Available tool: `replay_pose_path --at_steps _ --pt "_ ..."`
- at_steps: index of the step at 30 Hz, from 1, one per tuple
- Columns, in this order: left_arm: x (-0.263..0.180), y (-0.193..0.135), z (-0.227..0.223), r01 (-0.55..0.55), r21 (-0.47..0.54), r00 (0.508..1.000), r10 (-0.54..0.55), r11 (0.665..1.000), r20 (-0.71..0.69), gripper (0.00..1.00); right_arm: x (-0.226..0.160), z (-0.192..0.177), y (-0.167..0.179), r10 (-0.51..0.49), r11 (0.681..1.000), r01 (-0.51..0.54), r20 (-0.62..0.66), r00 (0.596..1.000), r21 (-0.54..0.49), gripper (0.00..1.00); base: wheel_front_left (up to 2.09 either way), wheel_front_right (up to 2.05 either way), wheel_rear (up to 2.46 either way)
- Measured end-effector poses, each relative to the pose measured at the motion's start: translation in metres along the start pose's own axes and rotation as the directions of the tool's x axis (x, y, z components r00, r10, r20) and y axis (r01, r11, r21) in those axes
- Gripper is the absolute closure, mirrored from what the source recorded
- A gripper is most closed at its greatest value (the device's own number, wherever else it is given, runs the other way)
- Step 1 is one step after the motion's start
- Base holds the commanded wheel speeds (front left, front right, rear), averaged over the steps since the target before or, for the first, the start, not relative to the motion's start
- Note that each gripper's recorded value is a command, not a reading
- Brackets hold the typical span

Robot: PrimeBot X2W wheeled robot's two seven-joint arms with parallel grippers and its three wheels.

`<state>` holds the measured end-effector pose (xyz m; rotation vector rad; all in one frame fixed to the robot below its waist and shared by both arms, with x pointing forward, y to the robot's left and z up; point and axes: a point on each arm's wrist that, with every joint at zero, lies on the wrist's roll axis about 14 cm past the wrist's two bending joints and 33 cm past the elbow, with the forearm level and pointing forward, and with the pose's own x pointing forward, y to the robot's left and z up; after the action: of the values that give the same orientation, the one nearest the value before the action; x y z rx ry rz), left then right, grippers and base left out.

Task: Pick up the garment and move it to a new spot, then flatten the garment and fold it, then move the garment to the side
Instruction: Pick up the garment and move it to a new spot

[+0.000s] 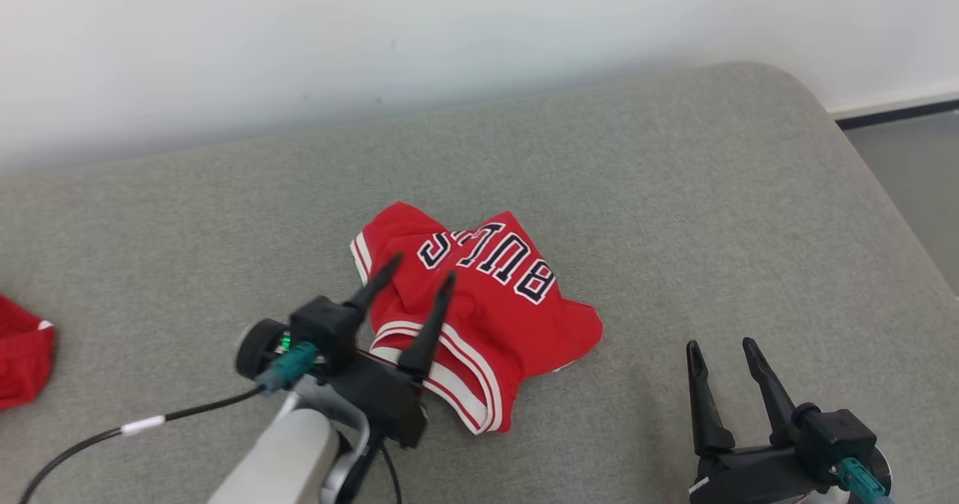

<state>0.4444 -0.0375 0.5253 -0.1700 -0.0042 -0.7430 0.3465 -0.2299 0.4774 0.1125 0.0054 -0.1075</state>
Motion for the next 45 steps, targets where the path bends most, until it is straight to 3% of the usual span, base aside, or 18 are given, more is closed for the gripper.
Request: replay_pose_path --at_steps 7,14,22,25,27,45 --pt "-0.024 0.043 0.039 -0.153 0.049 0.982 0.146 0.987 0.118 0.0 0.005 0.016 0.014 0.045 0.999 -0.045 0.052 0.998 -0.013 0.0 0.0 0.0 0.0" --pt "-0.076 0.081 0.056 -0.325 0.066 0.932 0.308 0.943 0.193 0.0 0.011 0.026 0.026 0.084 0.996 -0.083 0.083 0.993 -0.022 0.0 0.0 0.0 0.0" --pt "-0.143 0.117 0.045 -0.51 0.04 0.847 0.494 0.859 0.196 0.0 0.014 0.021 0.035 0.112 0.994 -0.111 0.071 0.991 -0.022 0.0 0.0 0.0 0.0" --pt "-0.178 0.124 0.037 -0.614 0.021 0.776 0.599 0.789 0.196 0.0 0.016 0.019 0.039 0.123 0.992 -0.121 0.065 0.99 -0.025 0.0 0.0 0.0 0.0" --pt "-0.189 0.125 0.028 -0.643 0.015 0.756 0.631 0.766 0.177 0.0 0.017 0.015 0.037 0.119 0.993 -0.117 0.052 0.992 -0.022 0.0 0.0 0.0 0.0" --pt "-0.2 0.119 0.005 -0.636 0.074 0.77 0.627 0.768 0.114 0.0 0.012 -0.002 0.042 0.133 0.991 -0.133 0.001 0.991 -0.023 0.0 0.0 0.0 0.0"
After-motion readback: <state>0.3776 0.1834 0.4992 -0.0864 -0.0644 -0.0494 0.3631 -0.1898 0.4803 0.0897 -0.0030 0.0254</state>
